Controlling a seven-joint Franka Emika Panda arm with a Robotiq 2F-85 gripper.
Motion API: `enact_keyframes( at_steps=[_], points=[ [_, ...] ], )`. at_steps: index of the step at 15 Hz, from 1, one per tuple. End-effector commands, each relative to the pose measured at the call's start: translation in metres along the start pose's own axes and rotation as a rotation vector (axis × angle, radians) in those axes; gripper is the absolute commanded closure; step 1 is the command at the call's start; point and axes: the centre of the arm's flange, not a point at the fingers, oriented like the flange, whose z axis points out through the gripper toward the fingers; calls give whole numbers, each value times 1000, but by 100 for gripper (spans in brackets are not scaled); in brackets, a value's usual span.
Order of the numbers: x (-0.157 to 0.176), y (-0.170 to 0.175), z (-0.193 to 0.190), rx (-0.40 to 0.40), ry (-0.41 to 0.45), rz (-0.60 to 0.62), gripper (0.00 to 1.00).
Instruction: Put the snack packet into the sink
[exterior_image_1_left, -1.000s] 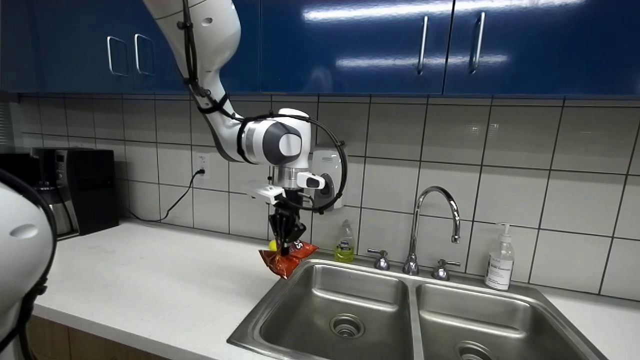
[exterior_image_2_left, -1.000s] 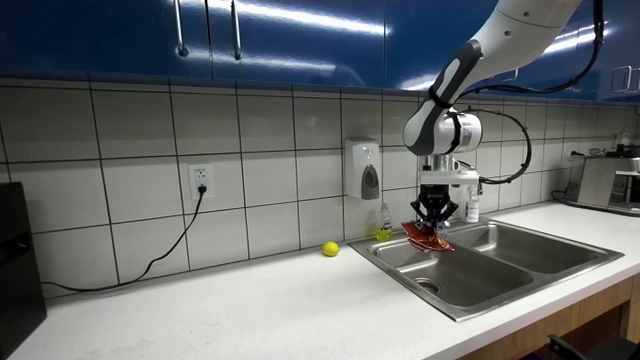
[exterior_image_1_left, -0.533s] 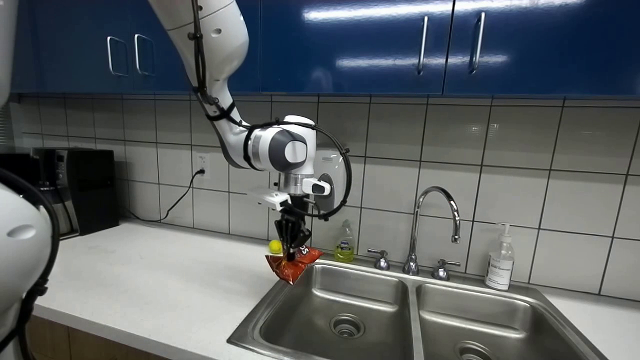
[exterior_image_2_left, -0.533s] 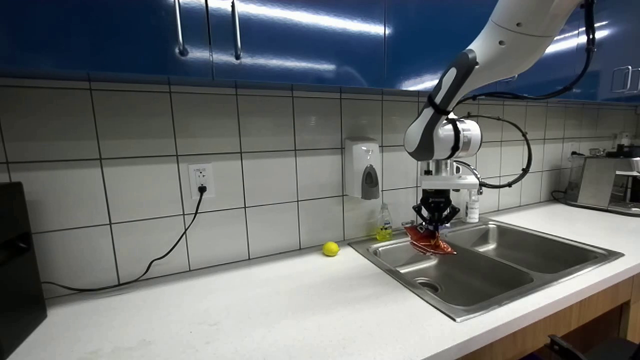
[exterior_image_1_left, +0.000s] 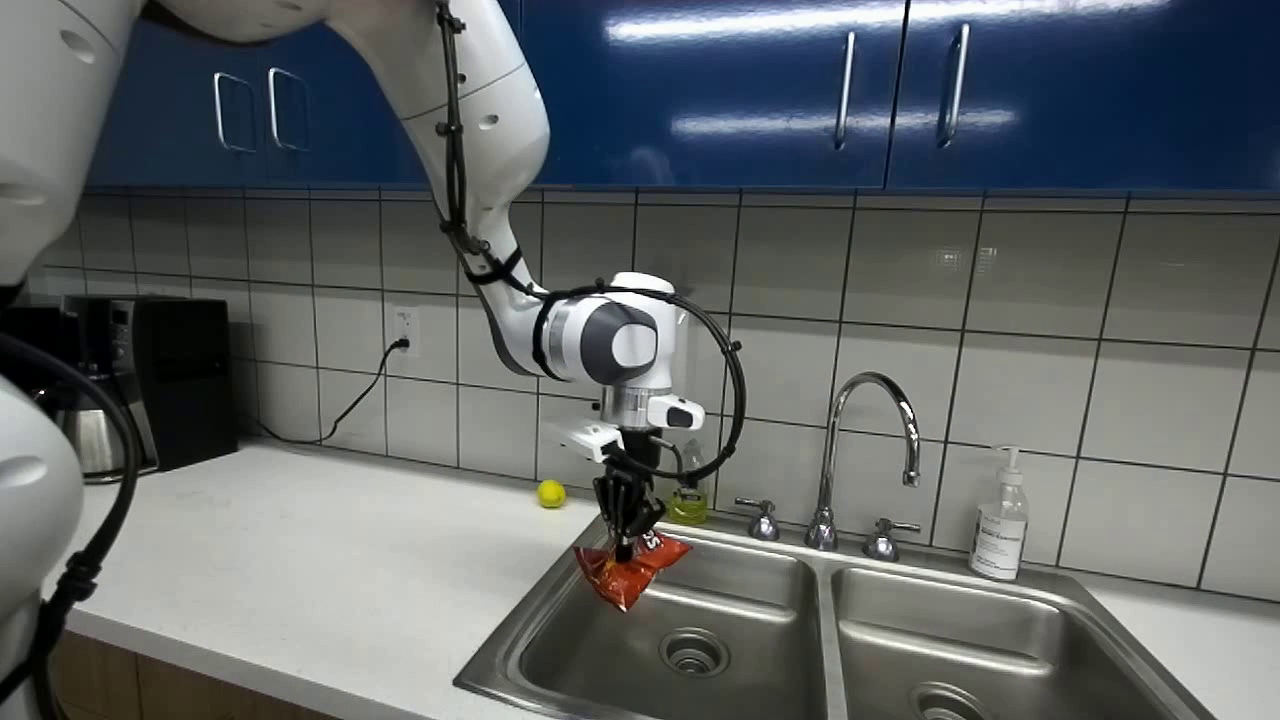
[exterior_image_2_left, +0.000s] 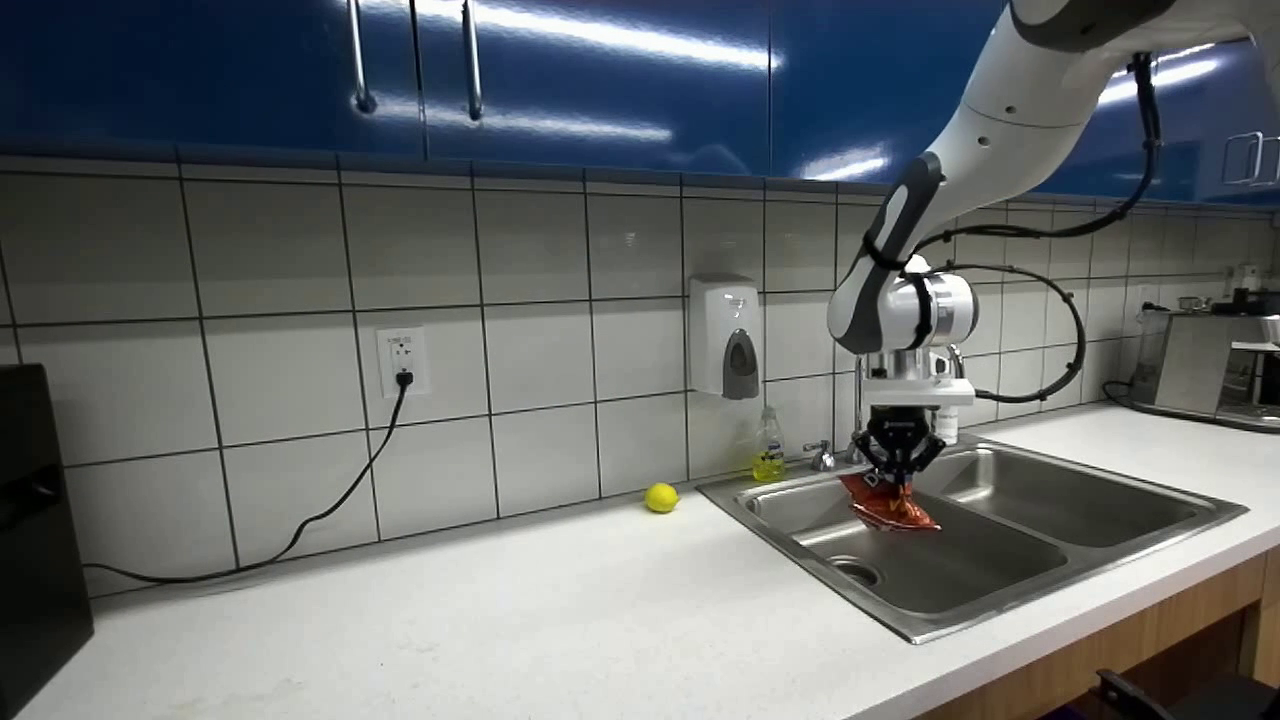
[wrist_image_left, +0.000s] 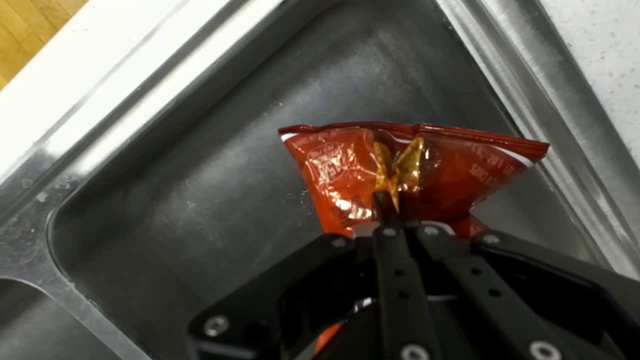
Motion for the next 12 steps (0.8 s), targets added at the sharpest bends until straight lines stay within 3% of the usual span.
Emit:
enact_keyframes(
  at_steps=[1, 12],
  points=[
    [27, 8, 26, -3, -10, 50, 100],
    [63, 31, 98, -37, -53, 112, 100]
  ],
)
